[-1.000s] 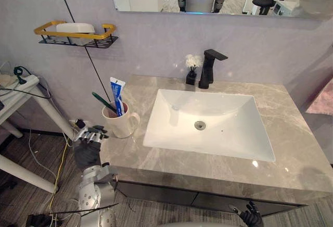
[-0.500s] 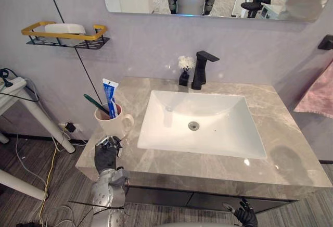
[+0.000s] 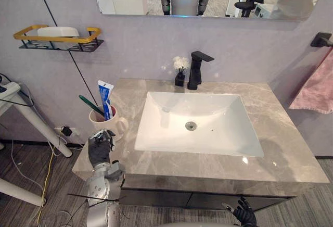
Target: Organize washtable
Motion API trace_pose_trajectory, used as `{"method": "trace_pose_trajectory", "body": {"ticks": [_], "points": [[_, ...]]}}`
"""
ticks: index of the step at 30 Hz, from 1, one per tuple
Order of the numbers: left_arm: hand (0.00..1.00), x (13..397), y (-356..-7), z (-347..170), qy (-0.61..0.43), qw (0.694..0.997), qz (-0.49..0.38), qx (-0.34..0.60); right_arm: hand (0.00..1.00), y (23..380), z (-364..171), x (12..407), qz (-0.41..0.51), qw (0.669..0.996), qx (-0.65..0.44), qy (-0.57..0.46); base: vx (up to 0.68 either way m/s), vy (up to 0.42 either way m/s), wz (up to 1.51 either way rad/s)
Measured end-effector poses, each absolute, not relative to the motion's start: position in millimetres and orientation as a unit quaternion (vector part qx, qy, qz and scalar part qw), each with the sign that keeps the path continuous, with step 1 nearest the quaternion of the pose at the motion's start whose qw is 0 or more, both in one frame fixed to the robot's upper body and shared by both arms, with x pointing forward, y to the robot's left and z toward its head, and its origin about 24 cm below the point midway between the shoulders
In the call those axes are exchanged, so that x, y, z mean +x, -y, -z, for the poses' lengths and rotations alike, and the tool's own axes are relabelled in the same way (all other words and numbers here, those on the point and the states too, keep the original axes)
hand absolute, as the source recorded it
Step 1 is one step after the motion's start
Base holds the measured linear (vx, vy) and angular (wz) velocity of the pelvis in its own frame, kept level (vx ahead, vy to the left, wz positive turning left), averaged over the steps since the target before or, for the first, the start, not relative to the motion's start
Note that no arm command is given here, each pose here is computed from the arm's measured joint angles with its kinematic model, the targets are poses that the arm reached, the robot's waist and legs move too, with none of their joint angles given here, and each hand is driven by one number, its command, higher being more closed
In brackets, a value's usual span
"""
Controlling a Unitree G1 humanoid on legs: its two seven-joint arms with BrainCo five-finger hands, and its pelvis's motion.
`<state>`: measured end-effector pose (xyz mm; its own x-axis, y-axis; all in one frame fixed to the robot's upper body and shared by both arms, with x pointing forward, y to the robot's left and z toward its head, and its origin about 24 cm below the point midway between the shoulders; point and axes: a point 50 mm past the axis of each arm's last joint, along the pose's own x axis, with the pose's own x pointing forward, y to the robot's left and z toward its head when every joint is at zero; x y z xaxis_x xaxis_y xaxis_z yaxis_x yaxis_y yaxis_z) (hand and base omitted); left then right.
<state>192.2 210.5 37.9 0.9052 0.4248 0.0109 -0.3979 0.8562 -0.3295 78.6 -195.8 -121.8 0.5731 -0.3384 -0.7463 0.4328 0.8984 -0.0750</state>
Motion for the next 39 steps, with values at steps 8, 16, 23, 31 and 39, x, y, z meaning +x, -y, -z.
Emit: {"method": "trace_pose_trajectory", "body": {"ticks": [8,16,23,31,39], "points": [[1.00,188,-220,-31,0.028,0.957,-0.243,-0.153,0.00,196,120,80,0.214,0.888,0.047,-0.404,-0.01,-0.009,-0.05],[1.00,187,-224,-30,0.026,0.957,-0.252,-0.141,0.00,195,120,82,0.209,0.890,0.045,-0.404,-0.02,-0.030,-0.02],[1.00,188,-223,-30,0.026,0.958,-0.250,-0.139,0.00,195,120,82,0.208,0.890,0.042,-0.405,-0.01,-0.017,0.00],[1.00,196,-225,-30,0.026,0.960,-0.246,-0.134,0.00,196,120,83,0.207,0.890,0.041,-0.403,-0.01,-0.012,-0.03],[1.00,205,-226,-33,0.029,0.963,-0.237,-0.128,0.00,198,119,86,0.210,0.892,0.041,-0.399,-0.03,-0.022,-0.12]]}}
